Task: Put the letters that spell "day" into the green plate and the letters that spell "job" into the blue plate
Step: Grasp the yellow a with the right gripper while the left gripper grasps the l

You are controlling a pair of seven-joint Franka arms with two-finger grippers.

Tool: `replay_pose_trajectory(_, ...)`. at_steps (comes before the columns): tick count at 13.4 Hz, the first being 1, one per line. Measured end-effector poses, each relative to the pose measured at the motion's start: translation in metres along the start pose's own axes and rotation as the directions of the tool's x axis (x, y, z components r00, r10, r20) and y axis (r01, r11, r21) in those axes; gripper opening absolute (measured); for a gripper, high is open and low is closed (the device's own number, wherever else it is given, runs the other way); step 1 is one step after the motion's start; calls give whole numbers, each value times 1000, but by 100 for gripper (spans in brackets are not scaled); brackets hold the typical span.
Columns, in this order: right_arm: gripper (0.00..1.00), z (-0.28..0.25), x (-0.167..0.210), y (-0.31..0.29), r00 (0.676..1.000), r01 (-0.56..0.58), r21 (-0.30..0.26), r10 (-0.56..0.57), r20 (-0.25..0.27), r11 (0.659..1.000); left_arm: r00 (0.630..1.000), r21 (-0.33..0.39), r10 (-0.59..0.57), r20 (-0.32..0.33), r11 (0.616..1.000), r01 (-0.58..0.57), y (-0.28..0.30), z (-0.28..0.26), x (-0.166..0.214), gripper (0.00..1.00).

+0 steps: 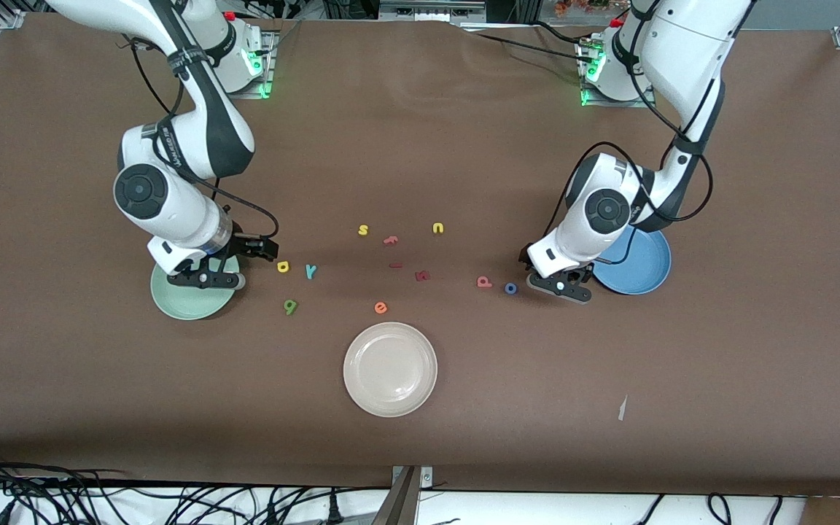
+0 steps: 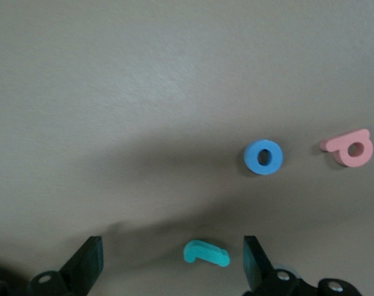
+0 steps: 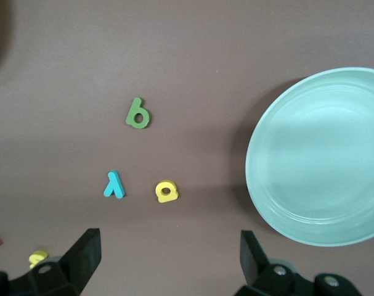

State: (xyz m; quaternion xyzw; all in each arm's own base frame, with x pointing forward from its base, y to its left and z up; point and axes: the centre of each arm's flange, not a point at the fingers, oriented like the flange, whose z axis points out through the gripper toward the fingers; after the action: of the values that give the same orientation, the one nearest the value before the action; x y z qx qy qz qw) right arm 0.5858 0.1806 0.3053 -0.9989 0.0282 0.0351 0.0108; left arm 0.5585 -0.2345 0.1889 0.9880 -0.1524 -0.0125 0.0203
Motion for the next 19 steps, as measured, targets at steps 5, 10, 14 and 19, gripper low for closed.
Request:
replay_pose_trajectory(5, 100, 39, 2, -5, 1000, 6, 3, -6, -1, 1000, 999, 3, 12, 36, 1000, -12, 6, 14, -13, 100)
replay_pose_trajectory(10, 100, 80, -15, -9, 999, 23, 15, -22, -37, 1000, 999, 4, 14, 48, 1000, -15, 7, 19, -17, 98)
replay_pose_trajectory(14, 96, 99, -16, -8, 999, 21, 17, -21, -38, 1000, 998, 5, 24, 56, 1000, -24, 13, 23, -20, 95)
replay_pose_trajectory(19, 88, 115, -17, -10, 999, 25, 17, -25, -35, 1000, 998, 6, 24, 60, 1000, -25, 13, 26, -20, 77)
